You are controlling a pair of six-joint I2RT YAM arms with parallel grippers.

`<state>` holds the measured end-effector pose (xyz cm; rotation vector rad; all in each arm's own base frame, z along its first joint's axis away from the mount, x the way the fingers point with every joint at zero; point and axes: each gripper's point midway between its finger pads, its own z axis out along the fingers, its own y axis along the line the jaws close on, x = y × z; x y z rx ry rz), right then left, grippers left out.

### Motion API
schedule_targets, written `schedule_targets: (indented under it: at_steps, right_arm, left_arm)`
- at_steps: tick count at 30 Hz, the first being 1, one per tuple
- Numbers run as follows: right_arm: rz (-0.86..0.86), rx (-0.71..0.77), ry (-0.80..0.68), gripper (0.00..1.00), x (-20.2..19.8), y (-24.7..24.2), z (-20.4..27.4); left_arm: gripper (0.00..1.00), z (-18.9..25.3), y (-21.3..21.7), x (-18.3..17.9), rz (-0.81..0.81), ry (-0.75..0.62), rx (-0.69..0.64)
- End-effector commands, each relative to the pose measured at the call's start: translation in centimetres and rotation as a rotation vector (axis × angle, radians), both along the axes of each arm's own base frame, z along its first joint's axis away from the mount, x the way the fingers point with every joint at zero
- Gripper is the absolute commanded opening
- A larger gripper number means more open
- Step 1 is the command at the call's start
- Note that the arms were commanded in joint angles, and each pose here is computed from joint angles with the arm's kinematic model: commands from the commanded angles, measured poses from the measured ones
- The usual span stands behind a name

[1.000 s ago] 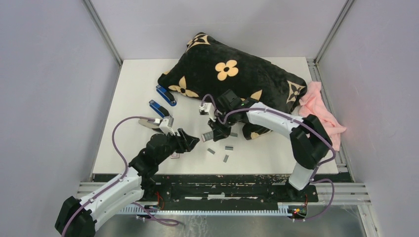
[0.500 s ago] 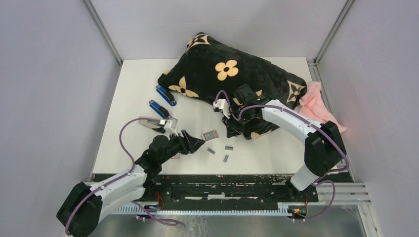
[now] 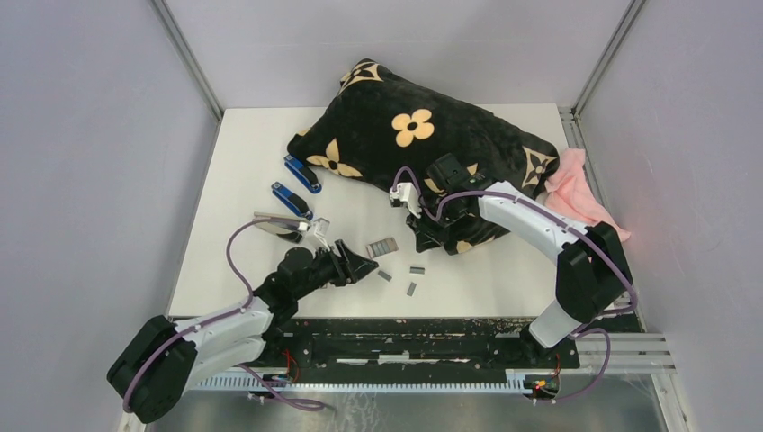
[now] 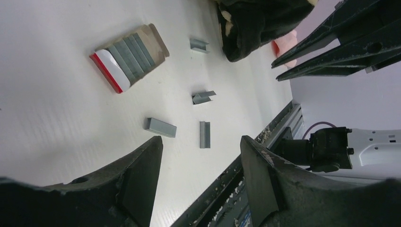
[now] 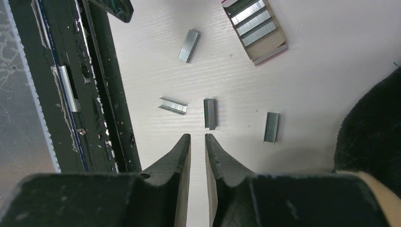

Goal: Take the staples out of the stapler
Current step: Adjust the staple at the center of the board.

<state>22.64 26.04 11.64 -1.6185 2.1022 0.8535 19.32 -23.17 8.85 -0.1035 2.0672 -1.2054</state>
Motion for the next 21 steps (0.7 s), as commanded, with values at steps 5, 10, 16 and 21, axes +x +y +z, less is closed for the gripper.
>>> schedule_targets:
  at_steps: [5,10,16,21]
  right_arm:
    - [0.008,0.107,-0.078,0.23,0.1,0.3,4.2]
    - [-0.003,0.131,-0.076,0.23,0.1,0.2,4.9]
    - [-0.009,0.155,-0.081,0.23,0.1,0.2,5.6]
    - [-0.02,0.165,-0.079,0.23,0.2,0.1,5.9]
  left_arm:
    - [0.68,3.6,-1.5,-0.1,0.028,-0.054,0.04]
    - [0.65,3.9,-1.8,-0.1,0.067,-0.053,0.161]
    - [0.65,3.9,-2.6,-0.3,0.092,-0.097,0.312]
    - [0.65,2.0,-2.4,0.1,0.117,-0.071,0.406]
